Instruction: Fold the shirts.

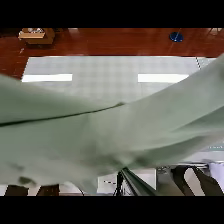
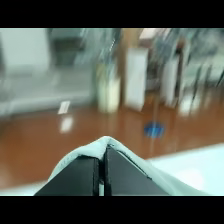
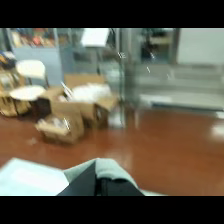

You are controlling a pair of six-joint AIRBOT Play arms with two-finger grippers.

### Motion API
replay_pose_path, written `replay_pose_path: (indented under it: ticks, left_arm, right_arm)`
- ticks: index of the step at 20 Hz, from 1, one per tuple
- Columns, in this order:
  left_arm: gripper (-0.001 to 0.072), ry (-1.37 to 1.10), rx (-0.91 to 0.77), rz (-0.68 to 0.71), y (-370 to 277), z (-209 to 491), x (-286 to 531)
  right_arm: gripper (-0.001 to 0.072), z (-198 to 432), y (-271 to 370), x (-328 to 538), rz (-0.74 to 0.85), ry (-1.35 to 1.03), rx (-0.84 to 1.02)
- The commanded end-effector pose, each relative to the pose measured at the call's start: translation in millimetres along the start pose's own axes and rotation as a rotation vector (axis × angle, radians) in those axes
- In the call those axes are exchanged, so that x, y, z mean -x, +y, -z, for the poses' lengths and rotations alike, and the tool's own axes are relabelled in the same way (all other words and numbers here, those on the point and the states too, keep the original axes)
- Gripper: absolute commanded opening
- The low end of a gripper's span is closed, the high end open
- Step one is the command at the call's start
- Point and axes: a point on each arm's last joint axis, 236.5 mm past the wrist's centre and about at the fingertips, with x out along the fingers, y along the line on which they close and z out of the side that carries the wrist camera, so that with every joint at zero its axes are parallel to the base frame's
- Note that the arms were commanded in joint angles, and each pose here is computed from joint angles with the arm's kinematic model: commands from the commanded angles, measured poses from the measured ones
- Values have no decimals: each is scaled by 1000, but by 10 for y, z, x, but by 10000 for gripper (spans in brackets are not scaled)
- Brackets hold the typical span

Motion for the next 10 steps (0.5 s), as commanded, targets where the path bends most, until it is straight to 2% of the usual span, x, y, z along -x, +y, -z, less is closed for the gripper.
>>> replay_pose_path:
  ticks: [1, 5, 10]
  left_arm:
    - [17, 268, 49, -71, 152, 602, 85]
    - [17, 484, 98, -46, 392, 1022, -262]
    - [18, 850, 242, 31, 898, 2014, -1066]
  right_arm:
    - [28, 747, -384, 222, 201, 322, -38]
    - [28, 1072, -621, 111, 208, 452, -127]
    - [28, 1953, -1348, -396, 186, 742, -374]
